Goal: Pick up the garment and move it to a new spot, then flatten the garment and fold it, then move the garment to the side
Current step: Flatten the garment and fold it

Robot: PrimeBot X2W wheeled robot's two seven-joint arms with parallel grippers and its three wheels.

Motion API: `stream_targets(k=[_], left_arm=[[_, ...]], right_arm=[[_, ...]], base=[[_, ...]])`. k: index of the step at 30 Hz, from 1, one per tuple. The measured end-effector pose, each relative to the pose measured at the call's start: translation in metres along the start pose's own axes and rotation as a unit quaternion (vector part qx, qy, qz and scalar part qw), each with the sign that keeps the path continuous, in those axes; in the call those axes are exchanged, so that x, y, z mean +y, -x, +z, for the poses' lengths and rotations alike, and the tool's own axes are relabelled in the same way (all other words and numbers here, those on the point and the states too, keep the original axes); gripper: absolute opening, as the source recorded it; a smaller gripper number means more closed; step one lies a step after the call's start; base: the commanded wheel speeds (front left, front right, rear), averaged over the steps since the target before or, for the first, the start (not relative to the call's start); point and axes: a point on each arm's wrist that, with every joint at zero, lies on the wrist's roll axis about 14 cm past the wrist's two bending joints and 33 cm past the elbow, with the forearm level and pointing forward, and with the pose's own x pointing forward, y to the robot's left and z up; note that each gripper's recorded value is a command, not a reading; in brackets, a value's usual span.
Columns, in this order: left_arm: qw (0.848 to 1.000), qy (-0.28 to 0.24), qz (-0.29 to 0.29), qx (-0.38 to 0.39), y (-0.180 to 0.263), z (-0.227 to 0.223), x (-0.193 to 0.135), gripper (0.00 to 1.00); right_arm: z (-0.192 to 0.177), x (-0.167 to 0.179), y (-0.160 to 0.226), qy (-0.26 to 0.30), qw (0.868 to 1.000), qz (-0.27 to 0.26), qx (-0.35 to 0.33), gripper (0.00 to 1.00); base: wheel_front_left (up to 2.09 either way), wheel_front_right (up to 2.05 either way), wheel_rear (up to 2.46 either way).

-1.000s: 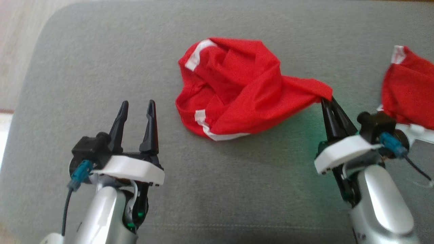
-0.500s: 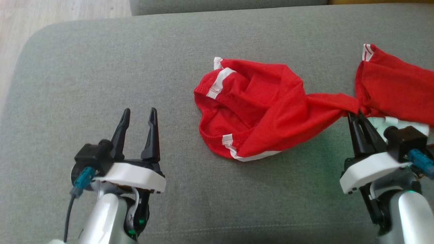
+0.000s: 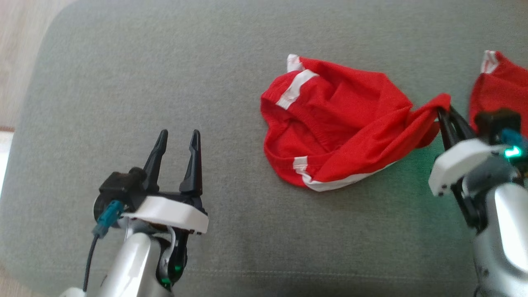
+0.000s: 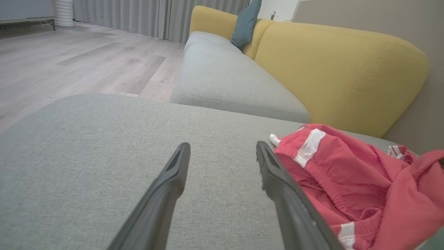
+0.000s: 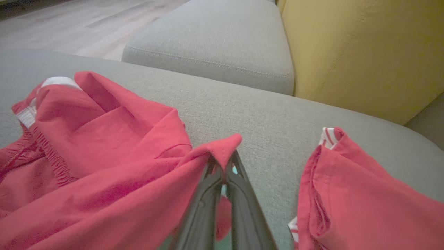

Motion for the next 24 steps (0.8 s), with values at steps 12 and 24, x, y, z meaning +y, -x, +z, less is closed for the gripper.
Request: stream_targets(k=[12, 24], left_arm=[[1.000, 0.002, 0.021, 0.003, -0.009, -0.003, 0.017, 1.00], [1.000, 0.006, 0.015, 0.011, -0.013, -0.009, 0.013, 1.00]], right_arm=[[-0.035, -0.001, -0.061, 0.029, 0.995, 0.016, 0.089, 0.00], [-0.051, 0.009, -0.078, 0.043, 0.994, 0.034, 0.096, 1.00]], base=[[0.00, 0.00, 0.00], [0.00, 0.00, 0.00]])
